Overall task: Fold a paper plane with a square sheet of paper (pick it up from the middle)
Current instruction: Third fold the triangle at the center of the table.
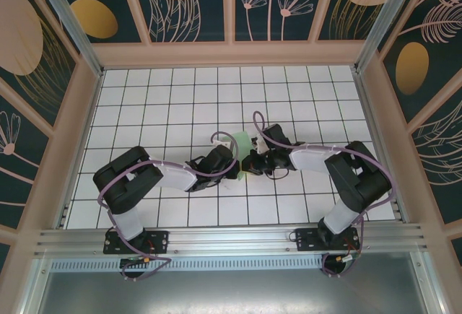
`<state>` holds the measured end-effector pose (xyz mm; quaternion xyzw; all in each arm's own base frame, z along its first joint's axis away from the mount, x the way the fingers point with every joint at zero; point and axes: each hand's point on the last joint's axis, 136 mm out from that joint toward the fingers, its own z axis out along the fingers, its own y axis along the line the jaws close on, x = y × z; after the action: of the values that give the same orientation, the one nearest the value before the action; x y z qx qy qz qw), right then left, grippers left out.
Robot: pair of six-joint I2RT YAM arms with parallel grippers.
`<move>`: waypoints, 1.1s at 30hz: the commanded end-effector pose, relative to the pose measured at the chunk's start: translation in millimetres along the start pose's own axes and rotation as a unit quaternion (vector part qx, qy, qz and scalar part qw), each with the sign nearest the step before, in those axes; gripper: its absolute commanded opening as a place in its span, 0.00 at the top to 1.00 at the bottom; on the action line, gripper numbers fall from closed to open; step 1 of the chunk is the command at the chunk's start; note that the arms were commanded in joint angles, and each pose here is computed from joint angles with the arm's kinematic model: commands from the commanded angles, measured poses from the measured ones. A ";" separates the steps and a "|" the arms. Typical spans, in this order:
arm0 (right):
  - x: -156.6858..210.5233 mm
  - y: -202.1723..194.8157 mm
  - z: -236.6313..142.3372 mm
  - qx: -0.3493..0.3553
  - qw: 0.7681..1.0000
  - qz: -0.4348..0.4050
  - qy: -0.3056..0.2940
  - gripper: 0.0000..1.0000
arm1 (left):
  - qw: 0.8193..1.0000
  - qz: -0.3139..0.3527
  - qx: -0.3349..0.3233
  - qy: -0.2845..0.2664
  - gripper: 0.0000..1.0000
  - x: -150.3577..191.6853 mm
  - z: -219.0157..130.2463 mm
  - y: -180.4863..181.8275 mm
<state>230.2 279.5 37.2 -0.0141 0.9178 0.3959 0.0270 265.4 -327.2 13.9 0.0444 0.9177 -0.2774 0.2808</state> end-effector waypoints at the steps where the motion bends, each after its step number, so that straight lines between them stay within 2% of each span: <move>1: 12.0 2.9 6.7 -0.014 1.000 0.008 0.016 0.90 | 0.996 0.009 -0.048 0.073 0.87 39.9 6.7 31.4; 11: 21.2 -34.7 25.2 0.035 0.999 0.030 0.023 0.91 | 0.996 0.009 -0.049 0.072 0.87 40.0 5.7 31.9; 22: 21.7 6.8 1.3 -0.033 0.999 0.015 0.006 0.91 | 0.996 0.009 -0.049 0.072 0.86 40.2 5.5 32.0; 29: 30.3 -2.9 10.8 -0.034 0.999 0.030 0.018 0.91 | 0.996 0.009 -0.046 0.070 0.86 38.6 6.4 30.1; 33: 29.9 -17.1 17.3 -0.005 0.999 0.035 0.019 0.91 | 0.996 0.009 -0.046 0.073 0.86 39.8 6.3 30.2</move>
<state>203.9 279.7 20.2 0.0084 0.9124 0.4092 0.0019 265.5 -327.6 14.2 0.0470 0.9175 -0.2775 0.2808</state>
